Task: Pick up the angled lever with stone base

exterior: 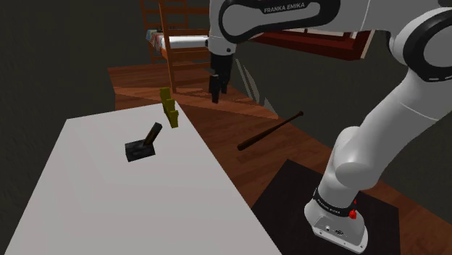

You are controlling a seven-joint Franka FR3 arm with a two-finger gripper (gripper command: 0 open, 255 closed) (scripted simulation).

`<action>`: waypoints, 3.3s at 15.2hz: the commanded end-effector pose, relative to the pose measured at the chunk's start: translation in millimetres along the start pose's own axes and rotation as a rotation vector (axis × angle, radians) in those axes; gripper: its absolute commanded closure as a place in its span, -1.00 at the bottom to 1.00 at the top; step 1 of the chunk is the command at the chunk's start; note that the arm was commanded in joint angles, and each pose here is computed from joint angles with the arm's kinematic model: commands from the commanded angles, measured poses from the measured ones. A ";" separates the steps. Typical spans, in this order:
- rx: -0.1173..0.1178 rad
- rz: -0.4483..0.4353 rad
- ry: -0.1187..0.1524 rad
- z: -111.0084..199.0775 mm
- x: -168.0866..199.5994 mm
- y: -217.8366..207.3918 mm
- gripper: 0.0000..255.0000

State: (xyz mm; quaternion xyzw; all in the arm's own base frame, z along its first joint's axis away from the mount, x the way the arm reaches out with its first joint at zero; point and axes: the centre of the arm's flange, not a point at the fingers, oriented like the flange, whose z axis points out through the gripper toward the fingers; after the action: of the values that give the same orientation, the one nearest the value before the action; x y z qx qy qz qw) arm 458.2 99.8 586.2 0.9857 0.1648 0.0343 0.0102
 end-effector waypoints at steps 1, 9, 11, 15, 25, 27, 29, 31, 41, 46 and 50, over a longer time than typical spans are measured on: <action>0.009 -0.068 -0.007 5.4 21.6 -15.5 -1.00; 0.041 -0.328 -0.033 21.3 104.0 -80.9 -1.00; 0.049 -0.393 -0.039 25.2 121.7 -100.5 -1.00; 0.066 -0.523 -0.053 32.9 152.9 -143.0 -1.00; 0.091 -0.725 -0.073 60.0 188.7 -217.0 -1.00; 0.091 -0.725 -0.073 70.5 188.0 -217.3 -1.00; 0.091 -0.725 -0.073 84.1 187.1 -217.7 -1.00; 0.091 -0.725 -0.073 84.1 187.1 -217.7 -1.00; 0.091 -0.725 -0.073 84.1 187.1 -217.7 1.00; 0.091 -0.725 -0.073 57.7 188.8 -216.9 1.00; 0.091 -0.725 -0.073 36.7 190.2 -216.2 1.00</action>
State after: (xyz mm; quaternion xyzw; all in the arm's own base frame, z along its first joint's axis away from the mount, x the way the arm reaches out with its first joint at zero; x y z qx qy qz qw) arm 571.0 366.0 549.4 0.8633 0.5043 -0.0139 -0.0163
